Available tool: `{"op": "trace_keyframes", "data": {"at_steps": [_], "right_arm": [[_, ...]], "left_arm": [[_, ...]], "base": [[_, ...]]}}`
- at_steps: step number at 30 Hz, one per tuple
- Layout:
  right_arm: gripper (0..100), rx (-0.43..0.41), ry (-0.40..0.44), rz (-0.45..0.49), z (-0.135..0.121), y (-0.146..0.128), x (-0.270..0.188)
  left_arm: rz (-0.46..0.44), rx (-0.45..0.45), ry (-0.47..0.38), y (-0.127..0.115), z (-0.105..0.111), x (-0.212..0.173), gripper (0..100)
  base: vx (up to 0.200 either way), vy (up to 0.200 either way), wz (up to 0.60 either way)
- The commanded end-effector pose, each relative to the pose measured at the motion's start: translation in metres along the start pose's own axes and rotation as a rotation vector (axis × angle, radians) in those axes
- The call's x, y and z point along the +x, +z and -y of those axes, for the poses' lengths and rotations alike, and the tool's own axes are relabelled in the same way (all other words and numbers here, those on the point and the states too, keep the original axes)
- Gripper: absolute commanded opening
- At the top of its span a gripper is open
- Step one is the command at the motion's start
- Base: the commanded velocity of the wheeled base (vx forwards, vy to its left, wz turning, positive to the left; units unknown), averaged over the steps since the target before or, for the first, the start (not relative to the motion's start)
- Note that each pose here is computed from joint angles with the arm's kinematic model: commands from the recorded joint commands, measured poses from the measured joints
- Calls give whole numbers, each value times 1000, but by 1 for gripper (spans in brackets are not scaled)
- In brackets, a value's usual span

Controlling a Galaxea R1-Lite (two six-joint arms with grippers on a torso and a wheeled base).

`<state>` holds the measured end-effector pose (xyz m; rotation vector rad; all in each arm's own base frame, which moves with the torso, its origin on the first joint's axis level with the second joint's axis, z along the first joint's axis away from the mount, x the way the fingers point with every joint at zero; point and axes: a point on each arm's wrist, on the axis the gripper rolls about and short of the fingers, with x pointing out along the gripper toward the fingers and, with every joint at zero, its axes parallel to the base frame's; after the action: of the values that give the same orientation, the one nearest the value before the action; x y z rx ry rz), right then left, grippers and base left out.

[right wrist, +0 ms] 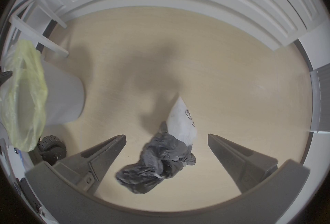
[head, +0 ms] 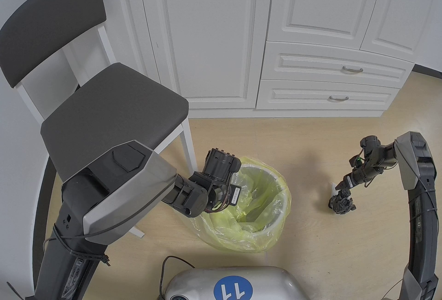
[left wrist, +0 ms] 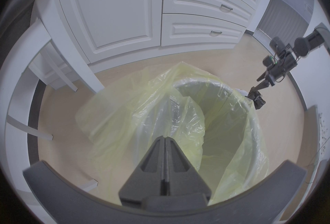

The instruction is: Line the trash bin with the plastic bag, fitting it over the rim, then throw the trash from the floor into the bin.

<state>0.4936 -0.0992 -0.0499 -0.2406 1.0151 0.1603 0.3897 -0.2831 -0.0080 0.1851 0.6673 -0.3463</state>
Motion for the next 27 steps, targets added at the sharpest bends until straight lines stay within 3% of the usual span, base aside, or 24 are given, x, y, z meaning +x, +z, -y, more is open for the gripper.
{"op": "trace_keyframes", "data": {"at_steps": [1, 5, 12, 13, 19, 23, 26, 27], "right_arm": [[100, 22, 22, -98, -2, -27, 39], [100, -6, -19, -149, -7, -32, 46], [100, -5, -19, -158, -9, -32, 47], [0, -7, -20, -155, -10, -32, 48], [0, -10, -22, -153, -8, -29, 43], [0, -2, -31, -115, 3, -10, 11], [0, -24, 161, 78, 6, 20, -75], [0, -34, 185, 104, 4, 24, -89]], "left_arm": [[5, -6, -6, 0, 5, -1, 0], [7, -7, -6, 1, 5, -1, 0], [29, -14, -6, 1, 5, -1, 0], [38, -15, -7, 1, 5, -1, 0], [47, -16, -10, 1, 7, 0, 0], [46, -15, -13, 1, 8, 0, 0], [49, -24, -15, 2, 9, -1, 0], [49, -27, -15, 2, 9, -1, 0]], "base": [[0, 0, 0], [0, 0, 0], [0, 0, 0], [0, 0, 0], [0, 0, 0], [0, 0, 0], [0, 0, 0], [0, 0, 0]]}}
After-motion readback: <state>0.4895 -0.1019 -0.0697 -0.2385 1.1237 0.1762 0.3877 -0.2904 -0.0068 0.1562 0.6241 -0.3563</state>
